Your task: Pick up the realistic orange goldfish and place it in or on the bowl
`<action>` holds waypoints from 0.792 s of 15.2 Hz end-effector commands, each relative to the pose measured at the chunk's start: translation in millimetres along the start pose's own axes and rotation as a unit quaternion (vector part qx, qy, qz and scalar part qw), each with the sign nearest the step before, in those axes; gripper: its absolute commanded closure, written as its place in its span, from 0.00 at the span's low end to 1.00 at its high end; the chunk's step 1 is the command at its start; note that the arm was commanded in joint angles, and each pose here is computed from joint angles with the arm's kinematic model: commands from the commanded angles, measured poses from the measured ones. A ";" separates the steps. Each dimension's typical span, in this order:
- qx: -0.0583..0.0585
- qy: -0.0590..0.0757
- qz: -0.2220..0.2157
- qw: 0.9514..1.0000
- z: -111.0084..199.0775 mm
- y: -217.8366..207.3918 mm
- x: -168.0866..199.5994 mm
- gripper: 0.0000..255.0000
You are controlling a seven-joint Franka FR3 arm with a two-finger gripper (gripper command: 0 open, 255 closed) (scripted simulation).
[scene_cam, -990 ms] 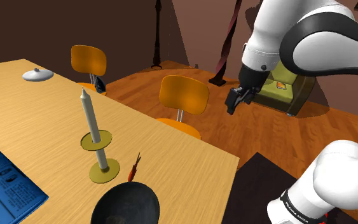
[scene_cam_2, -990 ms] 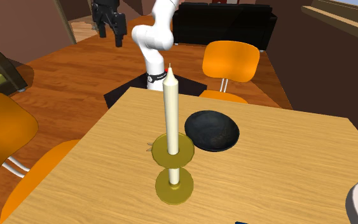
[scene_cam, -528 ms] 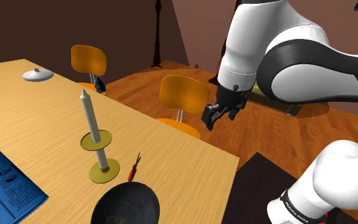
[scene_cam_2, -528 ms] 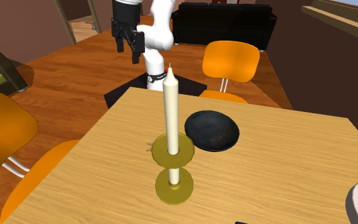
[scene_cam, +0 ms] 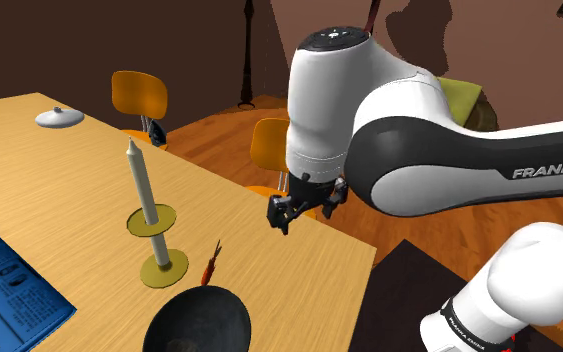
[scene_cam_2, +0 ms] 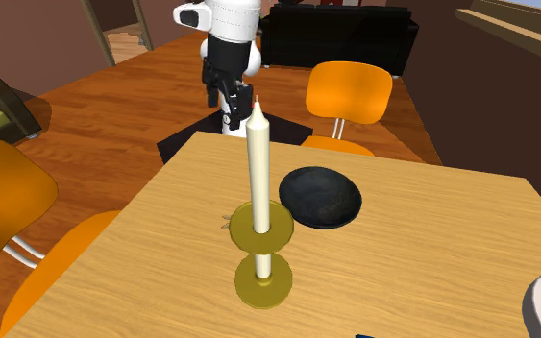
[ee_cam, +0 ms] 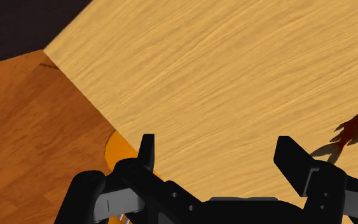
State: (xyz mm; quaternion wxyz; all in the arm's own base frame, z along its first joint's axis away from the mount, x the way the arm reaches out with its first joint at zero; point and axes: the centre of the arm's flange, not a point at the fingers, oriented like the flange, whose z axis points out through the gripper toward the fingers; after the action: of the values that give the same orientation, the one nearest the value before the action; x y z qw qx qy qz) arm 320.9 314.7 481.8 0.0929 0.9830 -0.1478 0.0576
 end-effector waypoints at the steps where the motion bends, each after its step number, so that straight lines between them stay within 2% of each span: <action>1: -0.002 0.000 0.018 1.000 7.6 -24.2 0.3 0.00; 12: -0.017 0.001 0.103 0.995 44.3 -169.3 3.0 0.00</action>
State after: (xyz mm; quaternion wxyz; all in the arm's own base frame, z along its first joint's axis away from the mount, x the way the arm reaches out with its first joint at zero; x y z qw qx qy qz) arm 373.2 452.6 420.0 0.1018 0.9636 -0.2393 0.0630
